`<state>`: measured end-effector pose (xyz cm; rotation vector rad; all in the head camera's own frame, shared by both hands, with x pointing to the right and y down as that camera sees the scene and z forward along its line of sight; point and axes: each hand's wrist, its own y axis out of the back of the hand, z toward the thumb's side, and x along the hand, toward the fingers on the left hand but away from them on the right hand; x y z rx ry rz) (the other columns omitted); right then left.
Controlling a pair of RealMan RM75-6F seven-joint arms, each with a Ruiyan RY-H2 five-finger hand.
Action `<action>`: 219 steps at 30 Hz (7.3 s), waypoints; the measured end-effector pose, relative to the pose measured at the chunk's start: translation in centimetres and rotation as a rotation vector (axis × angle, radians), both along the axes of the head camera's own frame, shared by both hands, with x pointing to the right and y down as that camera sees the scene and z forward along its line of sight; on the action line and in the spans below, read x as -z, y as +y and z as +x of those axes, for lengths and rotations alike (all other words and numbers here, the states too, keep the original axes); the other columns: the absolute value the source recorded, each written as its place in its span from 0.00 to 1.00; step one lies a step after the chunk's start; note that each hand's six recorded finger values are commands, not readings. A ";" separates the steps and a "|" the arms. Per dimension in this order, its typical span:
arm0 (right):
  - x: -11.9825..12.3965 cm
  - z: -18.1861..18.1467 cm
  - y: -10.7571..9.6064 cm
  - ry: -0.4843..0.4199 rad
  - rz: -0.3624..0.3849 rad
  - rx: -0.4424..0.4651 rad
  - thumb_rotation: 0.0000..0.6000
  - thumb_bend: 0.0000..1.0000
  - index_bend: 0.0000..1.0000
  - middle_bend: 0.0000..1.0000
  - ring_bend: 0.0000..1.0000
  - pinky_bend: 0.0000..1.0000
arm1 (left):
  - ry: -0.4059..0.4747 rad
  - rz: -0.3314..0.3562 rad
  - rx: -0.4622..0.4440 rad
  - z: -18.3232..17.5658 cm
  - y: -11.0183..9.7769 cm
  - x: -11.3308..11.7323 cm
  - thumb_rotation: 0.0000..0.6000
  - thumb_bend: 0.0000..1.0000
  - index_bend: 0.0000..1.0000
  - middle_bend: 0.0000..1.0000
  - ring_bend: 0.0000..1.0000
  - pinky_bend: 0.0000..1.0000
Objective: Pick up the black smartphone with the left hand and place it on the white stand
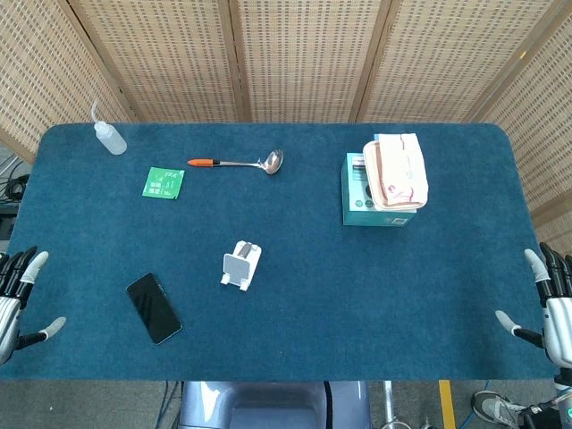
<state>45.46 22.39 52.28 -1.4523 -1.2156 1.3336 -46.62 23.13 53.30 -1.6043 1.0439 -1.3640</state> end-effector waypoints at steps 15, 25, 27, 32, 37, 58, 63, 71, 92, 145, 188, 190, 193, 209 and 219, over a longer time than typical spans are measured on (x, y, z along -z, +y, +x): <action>-0.3 0.7 -0.4 -0.005 -0.017 -0.028 1.00 0.00 0.00 0.00 0.00 0.00 | -0.060 -0.078 -0.207 2.4 -1.6 -2.6 1.00 0.00 0.00 0.00 0.00 0.00; -0.7 1.2 -0.7 0.010 -0.027 -0.054 1.00 0.00 0.00 0.00 0.00 0.00 | -0.030 -0.246 -0.618 6.2 -3.3 -8.3 1.00 0.00 0.03 0.02 0.01 0.01; -0.8 1.2 -0.7 0.013 -0.032 -0.056 1.00 0.00 0.00 0.00 0.00 0.00 | -0.020 -0.278 -0.660 6.4 -3.5 -9.3 1.00 0.00 0.04 0.02 0.01 0.02; -1.2 1.4 -0.9 0.023 -0.042 -0.067 1.00 0.00 0.00 0.00 0.00 0.00 | -0.089 -0.331 -0.822 7.5 -3.6 -13.0 1.00 0.01 0.05 0.04 0.02 0.04; -1.4 1.6 -1.0 0.026 -0.048 -0.077 1.00 0.00 0.00 0.00 0.00 0.00 | -0.129 -0.344 -0.928 7.7 -3.6 -14.9 1.00 0.03 0.07 0.09 0.06 0.07; -1.3 1.9 -1.1 0.017 -0.049 -0.089 1.00 0.00 0.00 0.00 0.00 0.00 | -0.072 -0.346 -0.993 8.3 -2.8 -17.4 1.00 0.11 0.13 0.13 0.08 0.07; -1.4 2.0 -1.1 0.015 -0.053 -0.091 1.00 0.00 0.00 0.00 0.00 0.00 | -0.076 -0.357 -0.981 8.1 -3.3 -17.5 1.00 0.12 0.14 0.14 0.09 0.09; -1.5 2.0 -1.1 0.015 -0.060 -0.094 1.00 0.00 0.00 0.00 0.00 0.00 | -0.082 -0.401 -0.985 8.5 -3.4 -18.2 1.00 0.15 0.17 0.14 0.11 0.12; -1.8 2.0 -1.2 0.009 -0.073 -0.095 1.00 0.00 0.00 0.00 0.00 0.00 | -0.087 -0.373 -0.946 7.8 -3.9 -18.2 1.00 0.28 0.39 0.46 0.47 0.34; -1.7 4.4 -1.8 -0.016 -0.080 -0.174 1.00 0.00 0.00 0.00 0.00 0.00 | -0.542 0.820 -1.578 24.6 -12.0 -10.1 1.00 0.11 0.41 0.48 0.48 0.34; -1.7 5.6 -1.8 -0.032 -0.092 -0.213 1.00 0.00 0.00 0.00 0.00 0.00 | -0.620 0.806 -1.724 27.5 -11.1 -12.8 1.00 0.00 0.00 0.00 0.00 0.15; -1.7 5.6 -1.8 -0.033 -0.093 -0.212 1.00 0.00 0.00 0.00 0.00 0.00 | -0.612 0.819 -1.708 27.2 -11.3 -12.0 1.00 0.00 0.00 0.00 0.00 0.15; -1.7 5.5 -1.8 -0.035 -0.094 -0.207 1.00 0.00 0.00 0.00 0.00 0.00 | -0.574 0.840 -1.653 26.9 -11.8 -10.1 1.00 0.00 0.00 0.00 0.00 0.15; -1.2 4.4 -1.4 -0.051 -0.085 -0.171 1.00 0.00 0.00 0.00 0.00 0.00 | -0.242 0.403 -0.596 15.9 -12.5 -1.5 1.00 0.00 0.00 0.00 0.00 0.00; -1.3 3.9 -1.2 -0.043 -0.088 -0.149 1.00 0.00 0.00 0.00 0.00 0.00 | -0.067 -0.006 0.079 4.2 -6.2 -3.2 1.00 0.00 0.00 0.00 0.00 0.00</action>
